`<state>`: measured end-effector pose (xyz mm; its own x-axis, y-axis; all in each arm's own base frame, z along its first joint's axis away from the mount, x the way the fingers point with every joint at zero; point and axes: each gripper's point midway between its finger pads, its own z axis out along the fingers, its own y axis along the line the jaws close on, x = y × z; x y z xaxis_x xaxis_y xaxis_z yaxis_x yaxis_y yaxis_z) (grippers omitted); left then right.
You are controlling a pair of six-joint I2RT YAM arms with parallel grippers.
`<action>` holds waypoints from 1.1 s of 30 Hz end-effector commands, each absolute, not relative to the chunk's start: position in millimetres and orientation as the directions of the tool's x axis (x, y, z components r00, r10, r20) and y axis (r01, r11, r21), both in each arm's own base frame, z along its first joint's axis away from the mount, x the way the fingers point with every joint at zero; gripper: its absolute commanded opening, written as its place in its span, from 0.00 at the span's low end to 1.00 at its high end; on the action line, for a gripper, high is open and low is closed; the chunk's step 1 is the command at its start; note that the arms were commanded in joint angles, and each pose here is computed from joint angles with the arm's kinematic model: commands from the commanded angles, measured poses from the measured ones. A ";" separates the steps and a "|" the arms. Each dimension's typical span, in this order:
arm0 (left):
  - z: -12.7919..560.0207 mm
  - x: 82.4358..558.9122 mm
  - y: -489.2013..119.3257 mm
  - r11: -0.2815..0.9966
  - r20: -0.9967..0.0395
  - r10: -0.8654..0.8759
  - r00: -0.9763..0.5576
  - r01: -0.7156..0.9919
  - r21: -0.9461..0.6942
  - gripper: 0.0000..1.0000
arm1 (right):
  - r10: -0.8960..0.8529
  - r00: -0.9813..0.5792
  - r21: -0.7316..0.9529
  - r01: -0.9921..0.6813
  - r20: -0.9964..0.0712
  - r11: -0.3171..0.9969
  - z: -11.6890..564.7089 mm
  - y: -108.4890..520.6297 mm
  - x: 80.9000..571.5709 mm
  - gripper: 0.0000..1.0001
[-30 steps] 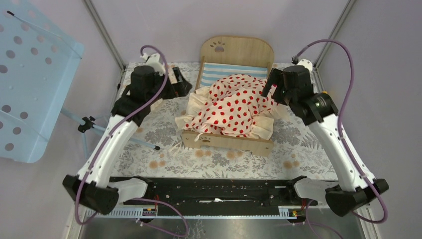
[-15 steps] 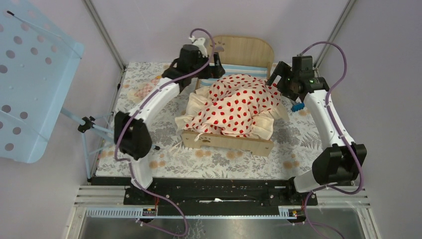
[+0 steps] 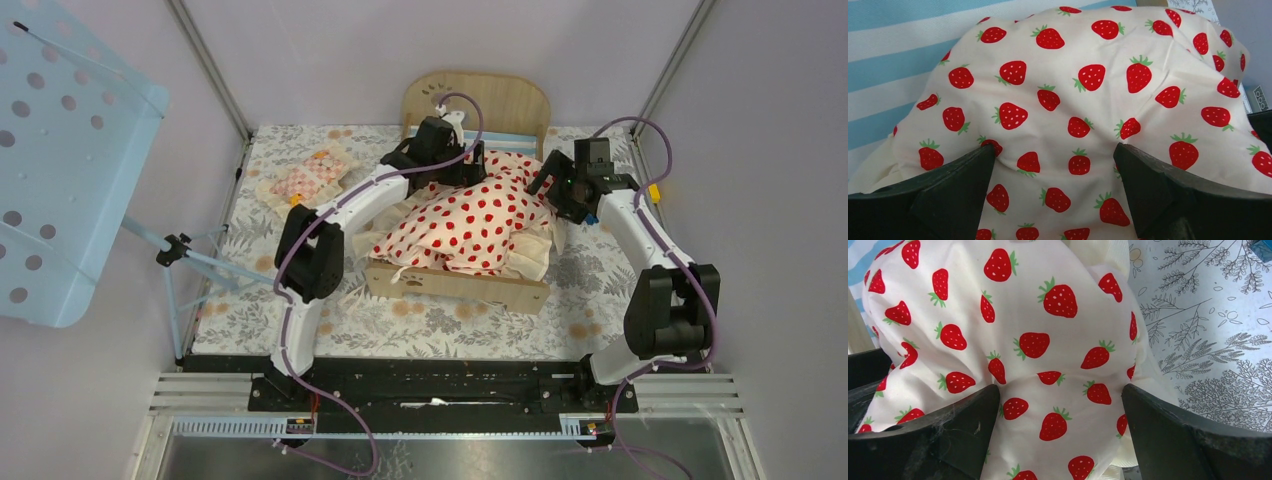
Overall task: Set up the pet bed
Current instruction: Adjust the mattress.
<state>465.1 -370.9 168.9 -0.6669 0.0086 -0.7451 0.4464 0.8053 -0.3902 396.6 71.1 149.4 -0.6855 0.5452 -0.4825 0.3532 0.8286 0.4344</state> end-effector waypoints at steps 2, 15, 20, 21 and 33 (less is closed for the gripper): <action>178.8 465.9 -396.3 0.763 -0.772 -0.003 -0.636 0.498 -0.413 0.99 | 0.547 -0.680 0.470 0.323 -0.488 0.821 148.9 76.5 405.8 1.00; 223.5 457.8 -403.0 0.720 -0.803 -0.056 -0.594 0.533 -0.444 0.37 | 0.498 -0.613 0.521 0.160 -0.613 0.839 207.4 84.0 420.6 0.21; 290.9 457.3 -400.2 0.698 -0.851 -0.110 -0.514 0.569 -0.434 0.13 | 0.481 -0.527 0.518 0.087 -0.701 0.851 262.5 80.6 423.5 0.00; 309.6 454.4 -395.8 0.697 -0.863 -0.129 -0.489 0.574 -0.430 0.09 | 0.479 -0.504 0.515 0.075 -0.719 0.854 274.5 79.2 422.5 0.00; 510.5 387.2 -328.3 0.699 -0.924 -0.351 -0.150 0.615 -0.365 0.00 | 0.414 -0.269 0.455 -0.113 -0.870 0.883 427.9 74.0 383.2 0.00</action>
<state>425.7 -364.4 386.3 -0.3881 -0.2004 -0.8996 0.5659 0.7186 -0.4042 405.2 75.9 359.7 -0.3854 0.4588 -0.8006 -0.0108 0.8653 0.5011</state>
